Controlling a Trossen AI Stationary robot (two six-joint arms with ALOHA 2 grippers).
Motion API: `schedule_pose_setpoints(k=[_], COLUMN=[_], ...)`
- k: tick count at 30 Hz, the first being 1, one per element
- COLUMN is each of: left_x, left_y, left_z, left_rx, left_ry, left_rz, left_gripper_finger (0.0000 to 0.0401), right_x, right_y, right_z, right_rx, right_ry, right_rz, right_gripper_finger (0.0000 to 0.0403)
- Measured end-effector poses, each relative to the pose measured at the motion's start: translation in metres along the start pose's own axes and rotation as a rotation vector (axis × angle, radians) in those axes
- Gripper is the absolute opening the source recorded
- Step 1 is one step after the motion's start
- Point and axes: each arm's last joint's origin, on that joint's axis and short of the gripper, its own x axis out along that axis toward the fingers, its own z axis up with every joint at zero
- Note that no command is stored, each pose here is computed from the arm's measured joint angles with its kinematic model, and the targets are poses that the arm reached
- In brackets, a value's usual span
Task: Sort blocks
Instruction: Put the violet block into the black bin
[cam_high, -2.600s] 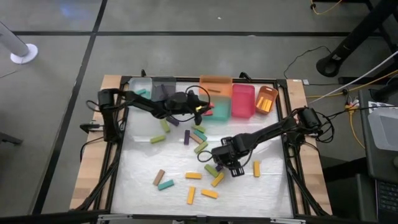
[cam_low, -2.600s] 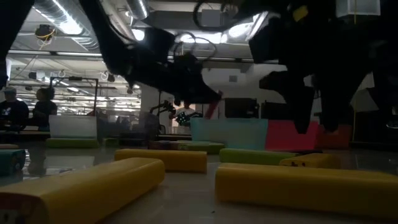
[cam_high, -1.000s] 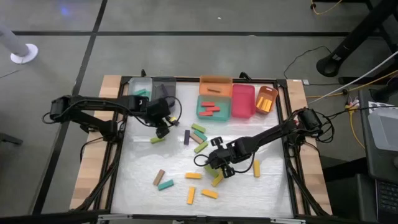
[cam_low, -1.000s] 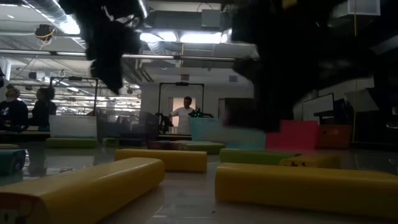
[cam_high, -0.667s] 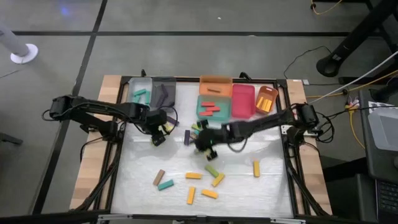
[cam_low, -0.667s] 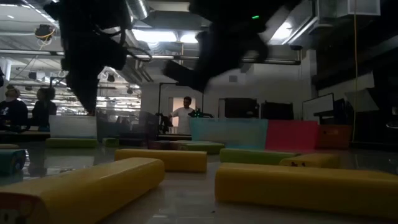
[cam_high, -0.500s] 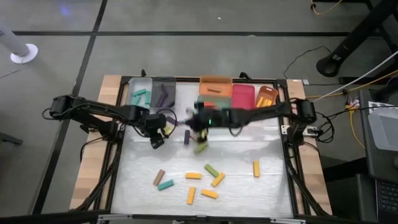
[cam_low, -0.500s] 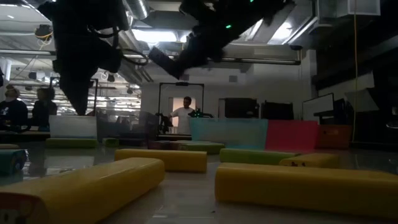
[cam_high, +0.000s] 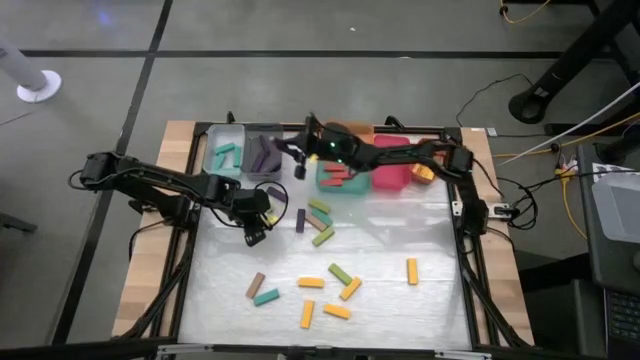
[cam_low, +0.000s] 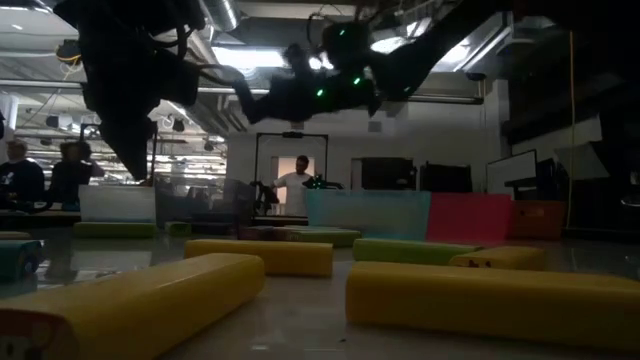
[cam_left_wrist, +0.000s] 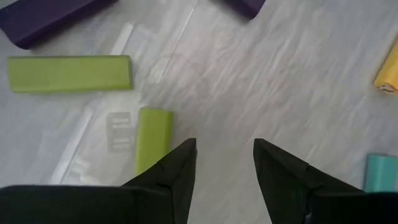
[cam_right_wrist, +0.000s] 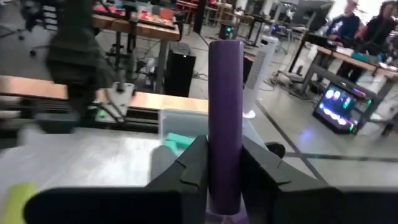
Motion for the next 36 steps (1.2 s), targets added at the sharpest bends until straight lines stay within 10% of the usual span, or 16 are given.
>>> schedule_pose_setpoints(k=[19,36], left_x=[0.000,0.006], left_y=[0.001,0.016], left_z=[0.002,0.031], left_rx=[0.071,0.471], left_ry=[-0.049,-0.274], left_rz=[0.060,0.358], left_gripper_finger=[0.0147,0.0147], right_x=[0.056,-0.048], right_y=[-0.017,-0.026], right_z=[-0.031,0.083], right_rx=[0.070,-0.002], right_ry=[0.191,0.603], right_rz=[-0.020,0.020], right_gripper_finger=[0.0089,0.0090])
